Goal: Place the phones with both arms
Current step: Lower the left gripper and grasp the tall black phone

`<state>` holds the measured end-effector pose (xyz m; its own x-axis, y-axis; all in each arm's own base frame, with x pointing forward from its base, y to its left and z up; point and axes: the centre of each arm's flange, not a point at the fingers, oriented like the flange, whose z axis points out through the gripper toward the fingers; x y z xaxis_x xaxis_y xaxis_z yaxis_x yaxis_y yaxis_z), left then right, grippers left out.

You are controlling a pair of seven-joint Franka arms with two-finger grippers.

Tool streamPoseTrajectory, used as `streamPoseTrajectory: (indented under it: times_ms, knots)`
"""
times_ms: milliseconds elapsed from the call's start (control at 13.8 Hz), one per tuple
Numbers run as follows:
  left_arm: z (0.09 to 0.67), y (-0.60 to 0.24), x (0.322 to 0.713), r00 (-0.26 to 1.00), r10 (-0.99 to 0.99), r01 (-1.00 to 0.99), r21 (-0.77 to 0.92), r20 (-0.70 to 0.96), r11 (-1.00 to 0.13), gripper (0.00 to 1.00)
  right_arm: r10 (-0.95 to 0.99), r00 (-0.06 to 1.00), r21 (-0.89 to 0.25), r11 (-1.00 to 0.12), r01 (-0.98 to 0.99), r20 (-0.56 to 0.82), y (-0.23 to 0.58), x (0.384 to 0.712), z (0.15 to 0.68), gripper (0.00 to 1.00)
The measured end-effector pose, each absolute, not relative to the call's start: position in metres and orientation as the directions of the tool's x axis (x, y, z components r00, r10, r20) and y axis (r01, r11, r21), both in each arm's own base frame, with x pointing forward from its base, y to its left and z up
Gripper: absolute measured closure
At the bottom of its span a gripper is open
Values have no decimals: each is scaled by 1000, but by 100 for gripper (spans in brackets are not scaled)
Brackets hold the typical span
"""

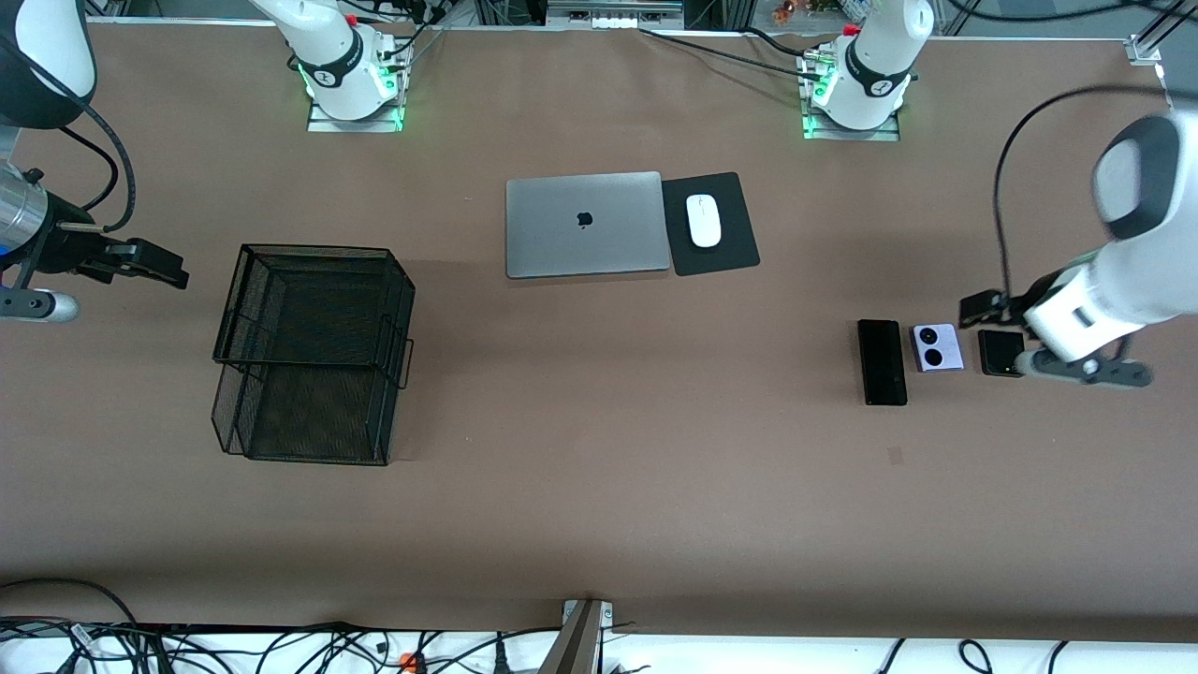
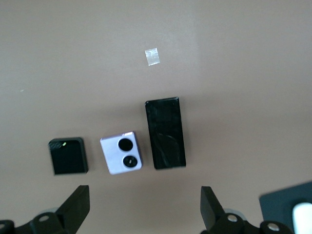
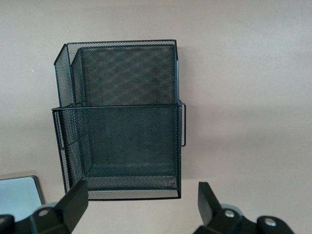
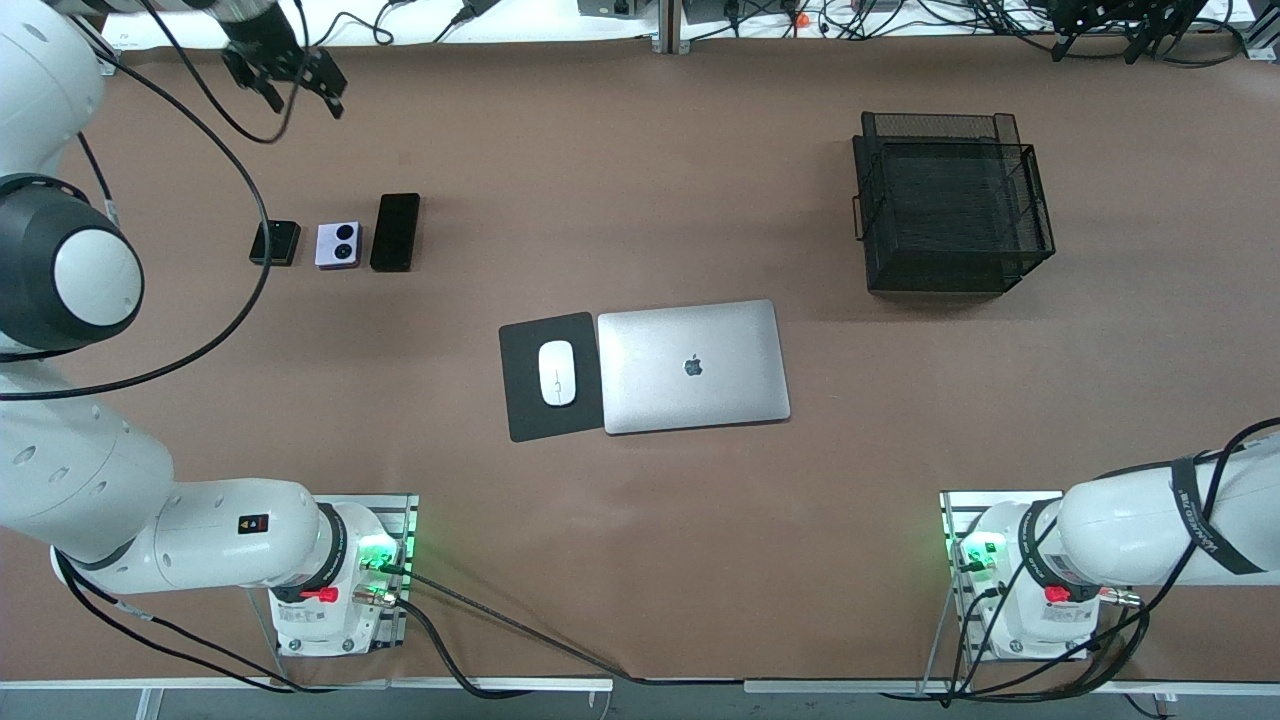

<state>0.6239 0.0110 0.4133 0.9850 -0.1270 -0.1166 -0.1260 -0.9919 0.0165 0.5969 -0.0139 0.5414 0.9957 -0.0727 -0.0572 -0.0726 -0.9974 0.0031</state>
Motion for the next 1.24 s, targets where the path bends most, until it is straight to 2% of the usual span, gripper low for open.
streamPoseTrajectory:
  times_ms: [291, 582, 1236]
  knots:
    - [338, 10, 626, 991, -122, -121, 15, -56, -993, 0, -73, 996, 3, -997, -72, -60, -14, 598, 540, 0]
    - [263, 2, 611, 999, -49, -49, 18, 12, -999, 0, -72, 996, 3, -997, -72, -60, -14, 598, 540, 0]
    - [191, -16, 575, 993, 88, 85, 38, 77, -996, 0, -75, 995, 4, -997, -75, -64, -15, 597, 539, 0]
